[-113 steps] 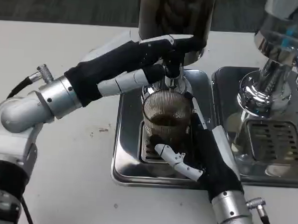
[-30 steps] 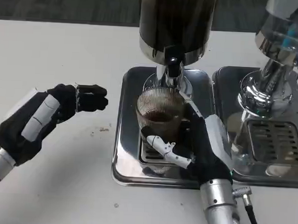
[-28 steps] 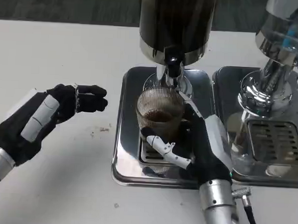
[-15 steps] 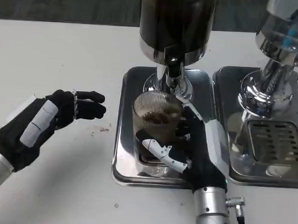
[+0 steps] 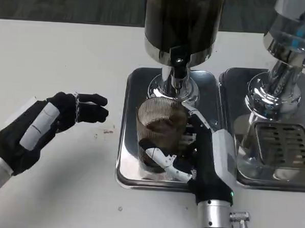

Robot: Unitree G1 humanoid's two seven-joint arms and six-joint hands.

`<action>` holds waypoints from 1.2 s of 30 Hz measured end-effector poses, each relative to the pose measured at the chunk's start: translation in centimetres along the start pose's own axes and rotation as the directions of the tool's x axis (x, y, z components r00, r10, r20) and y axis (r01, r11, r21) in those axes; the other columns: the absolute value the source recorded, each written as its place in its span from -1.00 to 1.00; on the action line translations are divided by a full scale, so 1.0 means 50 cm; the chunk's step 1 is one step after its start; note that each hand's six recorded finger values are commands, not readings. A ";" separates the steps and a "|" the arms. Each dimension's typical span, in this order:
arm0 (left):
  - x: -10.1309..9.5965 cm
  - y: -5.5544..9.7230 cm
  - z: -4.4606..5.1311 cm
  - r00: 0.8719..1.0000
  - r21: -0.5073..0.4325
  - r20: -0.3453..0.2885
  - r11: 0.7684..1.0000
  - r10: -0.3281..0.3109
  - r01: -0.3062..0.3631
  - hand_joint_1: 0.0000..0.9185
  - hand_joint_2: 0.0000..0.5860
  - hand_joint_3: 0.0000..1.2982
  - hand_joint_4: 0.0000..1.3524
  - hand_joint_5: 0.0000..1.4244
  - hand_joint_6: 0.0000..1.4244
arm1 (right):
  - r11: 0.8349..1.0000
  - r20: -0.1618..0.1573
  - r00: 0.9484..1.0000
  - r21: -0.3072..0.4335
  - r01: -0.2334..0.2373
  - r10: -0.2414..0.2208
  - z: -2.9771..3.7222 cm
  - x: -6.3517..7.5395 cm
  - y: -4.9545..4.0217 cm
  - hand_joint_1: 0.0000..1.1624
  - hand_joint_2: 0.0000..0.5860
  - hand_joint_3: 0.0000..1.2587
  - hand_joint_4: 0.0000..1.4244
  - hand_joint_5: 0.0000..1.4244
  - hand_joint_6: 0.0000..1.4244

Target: Grasp the cup under the faucet to collect the drink, then remove the cup.

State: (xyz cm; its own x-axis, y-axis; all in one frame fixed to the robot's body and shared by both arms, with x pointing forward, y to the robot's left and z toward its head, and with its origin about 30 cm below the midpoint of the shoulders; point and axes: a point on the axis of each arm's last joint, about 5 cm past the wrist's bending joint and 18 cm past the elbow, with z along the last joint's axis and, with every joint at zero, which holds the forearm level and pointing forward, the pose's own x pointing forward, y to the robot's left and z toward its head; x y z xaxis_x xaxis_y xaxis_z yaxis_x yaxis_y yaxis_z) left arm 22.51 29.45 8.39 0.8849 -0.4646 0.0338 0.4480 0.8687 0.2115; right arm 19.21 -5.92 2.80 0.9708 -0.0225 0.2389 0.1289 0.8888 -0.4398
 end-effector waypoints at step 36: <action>0.017 -0.009 -0.002 0.998 0.023 -0.018 0.998 -0.055 0.056 -1.00 -0.52 -0.33 -0.35 -0.43 -0.58 | 0.983 0.094 0.983 -0.072 0.167 -0.160 -0.018 -0.050 -0.044 0.22 -0.21 -0.09 -0.07 0.19 0.67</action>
State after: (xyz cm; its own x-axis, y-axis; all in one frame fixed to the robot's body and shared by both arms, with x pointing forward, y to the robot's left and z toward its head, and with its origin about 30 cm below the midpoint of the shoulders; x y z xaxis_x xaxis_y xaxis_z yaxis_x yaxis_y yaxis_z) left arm 23.10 28.68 8.22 0.8609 -0.5088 0.0049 0.4935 0.8373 0.2351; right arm 16.69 -8.22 2.36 0.9142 -0.1219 0.3864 0.3039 0.8370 -0.4551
